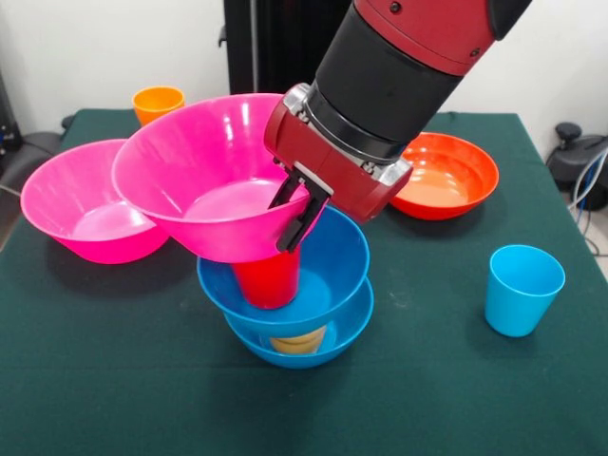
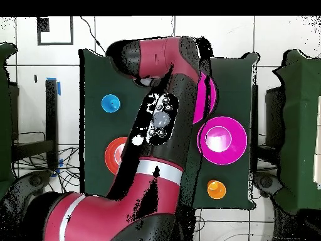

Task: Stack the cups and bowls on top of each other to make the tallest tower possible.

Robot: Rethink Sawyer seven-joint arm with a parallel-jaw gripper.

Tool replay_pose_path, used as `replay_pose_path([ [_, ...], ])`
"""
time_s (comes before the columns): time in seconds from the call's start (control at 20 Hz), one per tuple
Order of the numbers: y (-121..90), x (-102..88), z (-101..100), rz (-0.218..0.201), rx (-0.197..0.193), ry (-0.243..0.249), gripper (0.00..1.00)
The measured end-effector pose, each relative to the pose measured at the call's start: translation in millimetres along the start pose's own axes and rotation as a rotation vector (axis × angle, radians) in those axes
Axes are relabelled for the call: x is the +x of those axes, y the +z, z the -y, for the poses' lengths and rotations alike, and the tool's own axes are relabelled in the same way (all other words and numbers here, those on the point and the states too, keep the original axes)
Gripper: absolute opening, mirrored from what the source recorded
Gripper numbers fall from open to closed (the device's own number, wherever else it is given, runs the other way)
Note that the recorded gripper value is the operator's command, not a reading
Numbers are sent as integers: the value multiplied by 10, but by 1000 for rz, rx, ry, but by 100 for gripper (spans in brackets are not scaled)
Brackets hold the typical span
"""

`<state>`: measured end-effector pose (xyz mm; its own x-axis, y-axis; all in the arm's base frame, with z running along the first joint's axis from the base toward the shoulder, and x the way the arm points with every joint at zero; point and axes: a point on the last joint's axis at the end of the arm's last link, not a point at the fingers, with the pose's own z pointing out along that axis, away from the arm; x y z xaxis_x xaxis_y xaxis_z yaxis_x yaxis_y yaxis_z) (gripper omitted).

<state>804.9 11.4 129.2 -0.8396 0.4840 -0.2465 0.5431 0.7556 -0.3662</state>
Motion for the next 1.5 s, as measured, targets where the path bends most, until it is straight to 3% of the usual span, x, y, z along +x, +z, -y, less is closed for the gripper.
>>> replay_pose_path([
  [0.7,-18,-2,20,0,-1,3,0],
  [0.75,-14,1,19,-1,-1,2,100],
  [1.5,-17,-1,18,-1,-2,3,100],
])
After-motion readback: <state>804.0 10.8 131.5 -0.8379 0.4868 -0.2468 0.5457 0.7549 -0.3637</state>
